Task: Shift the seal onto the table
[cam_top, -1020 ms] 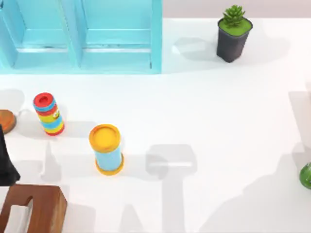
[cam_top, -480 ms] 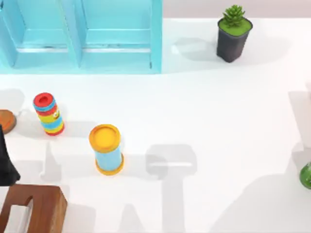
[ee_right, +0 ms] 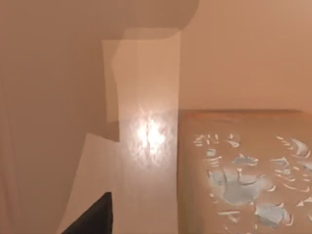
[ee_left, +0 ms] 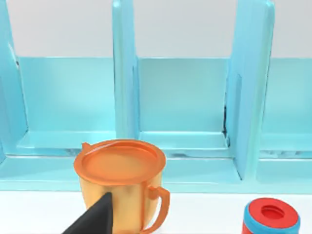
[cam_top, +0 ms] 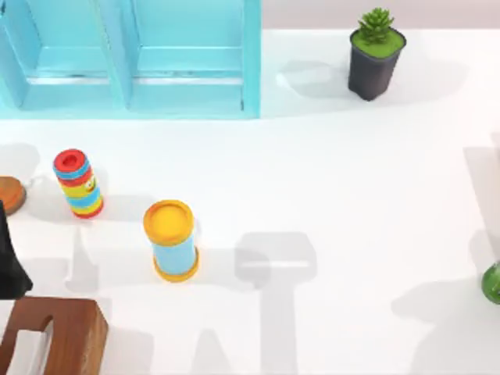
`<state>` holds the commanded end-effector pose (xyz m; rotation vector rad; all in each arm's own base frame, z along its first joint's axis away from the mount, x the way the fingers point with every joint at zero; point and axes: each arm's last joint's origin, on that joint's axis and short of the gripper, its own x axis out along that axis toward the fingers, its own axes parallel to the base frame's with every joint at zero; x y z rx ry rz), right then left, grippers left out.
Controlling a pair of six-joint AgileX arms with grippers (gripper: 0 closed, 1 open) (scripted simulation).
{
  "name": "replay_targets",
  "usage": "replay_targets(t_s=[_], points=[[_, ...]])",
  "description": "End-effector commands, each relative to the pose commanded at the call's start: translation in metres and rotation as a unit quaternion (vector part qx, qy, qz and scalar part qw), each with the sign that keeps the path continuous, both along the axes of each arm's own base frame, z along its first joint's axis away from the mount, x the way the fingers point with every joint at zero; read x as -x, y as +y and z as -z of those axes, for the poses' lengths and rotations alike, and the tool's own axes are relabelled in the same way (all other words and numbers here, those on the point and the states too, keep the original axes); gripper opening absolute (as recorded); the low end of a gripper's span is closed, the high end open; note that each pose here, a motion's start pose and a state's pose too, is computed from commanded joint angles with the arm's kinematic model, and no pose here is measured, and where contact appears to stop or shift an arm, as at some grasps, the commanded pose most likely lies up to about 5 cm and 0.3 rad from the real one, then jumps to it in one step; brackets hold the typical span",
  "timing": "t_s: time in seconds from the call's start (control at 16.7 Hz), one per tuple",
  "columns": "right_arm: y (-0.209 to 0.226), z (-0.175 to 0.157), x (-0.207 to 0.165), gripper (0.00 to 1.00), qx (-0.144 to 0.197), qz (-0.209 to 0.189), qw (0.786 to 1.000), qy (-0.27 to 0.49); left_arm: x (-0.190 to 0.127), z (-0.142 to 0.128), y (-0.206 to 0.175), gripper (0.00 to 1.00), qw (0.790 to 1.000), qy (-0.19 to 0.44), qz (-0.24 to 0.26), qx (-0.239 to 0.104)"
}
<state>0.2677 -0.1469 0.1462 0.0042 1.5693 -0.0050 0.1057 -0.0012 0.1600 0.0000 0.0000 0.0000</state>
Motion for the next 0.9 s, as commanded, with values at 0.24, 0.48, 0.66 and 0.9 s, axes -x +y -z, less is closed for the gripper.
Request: replay_targets(t_s=[0.24,0.48,0.66,0.9], points=[[0.0005,0.0040,0.0008,1.00,0.000,0.000,1.000,0.000,0.0000,0.0000,0.0000,1.00,1.000,0.000,0.000,0.000],[0.0005,0.0040,0.0008,0.77,0.000,0.000,1.000,0.000,0.0000,0.0000,0.0000,1.00,1.000,0.000,0.000,0.000],[0.0005,0.0040,0.0008,0.55,0.000,0.000,1.000,0.000,0.0000,0.0000,0.0000,1.00,1.000,0.000,0.000,0.000],[0.0005,0.0040,0.0008,0.25,0.000,0.000,1.000,0.000,0.0000,0.0000,0.0000,1.00,1.000,0.000,0.000,0.000]])
